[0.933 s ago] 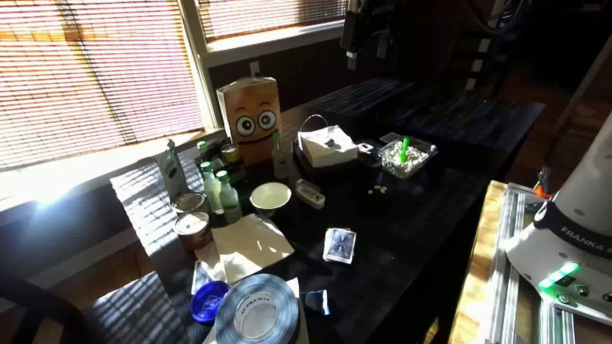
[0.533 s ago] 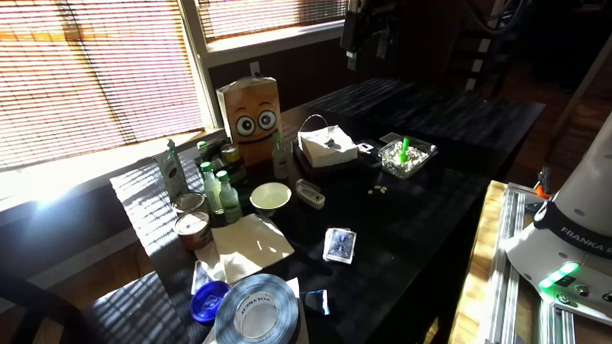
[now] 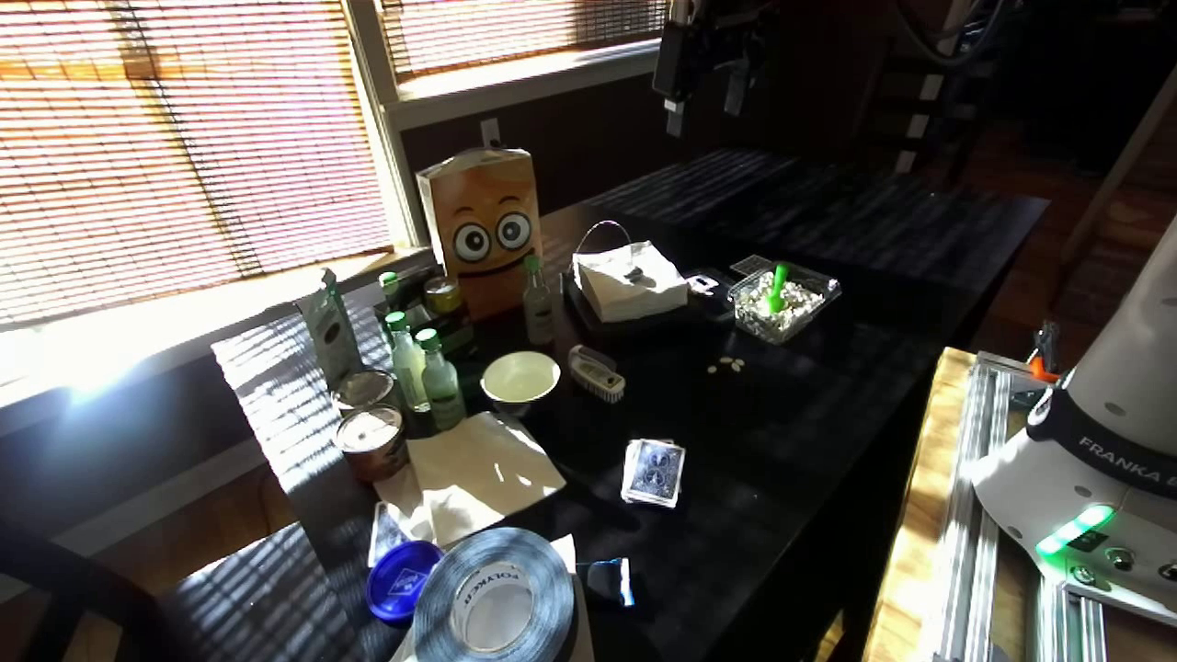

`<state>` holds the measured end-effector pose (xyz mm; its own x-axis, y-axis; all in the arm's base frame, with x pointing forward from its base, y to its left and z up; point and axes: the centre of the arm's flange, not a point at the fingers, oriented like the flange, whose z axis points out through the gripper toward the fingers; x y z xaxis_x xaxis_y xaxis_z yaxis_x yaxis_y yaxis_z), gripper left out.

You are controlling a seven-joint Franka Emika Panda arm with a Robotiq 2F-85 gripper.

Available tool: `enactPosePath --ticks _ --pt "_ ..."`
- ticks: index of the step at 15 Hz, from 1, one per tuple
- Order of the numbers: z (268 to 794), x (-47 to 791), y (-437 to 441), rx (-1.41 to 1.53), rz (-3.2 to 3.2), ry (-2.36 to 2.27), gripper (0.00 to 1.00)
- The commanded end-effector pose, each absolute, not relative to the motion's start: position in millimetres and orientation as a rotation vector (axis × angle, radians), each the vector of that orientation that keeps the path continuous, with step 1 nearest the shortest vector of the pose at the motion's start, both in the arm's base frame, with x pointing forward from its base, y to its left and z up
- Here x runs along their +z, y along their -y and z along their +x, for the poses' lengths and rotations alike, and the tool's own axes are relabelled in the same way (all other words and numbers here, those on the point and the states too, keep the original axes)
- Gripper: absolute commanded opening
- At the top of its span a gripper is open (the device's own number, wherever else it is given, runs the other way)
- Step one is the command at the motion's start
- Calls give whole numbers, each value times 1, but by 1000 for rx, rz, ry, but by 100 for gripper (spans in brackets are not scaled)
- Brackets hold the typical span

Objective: Put the blue packet on top of the can on the left.

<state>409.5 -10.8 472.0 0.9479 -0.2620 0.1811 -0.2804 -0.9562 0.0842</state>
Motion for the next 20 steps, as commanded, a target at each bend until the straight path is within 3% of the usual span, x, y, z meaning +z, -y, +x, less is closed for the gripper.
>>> enactPosePath --ticks 1,9,15,20 --pt "420 441 -25 187 3054 532 100" --pt "429 364 -123 53 3221 193 100" --pt "419 365 -125 82 3180 212 100" --pt "401 291 -118 131 3418 -65 100"
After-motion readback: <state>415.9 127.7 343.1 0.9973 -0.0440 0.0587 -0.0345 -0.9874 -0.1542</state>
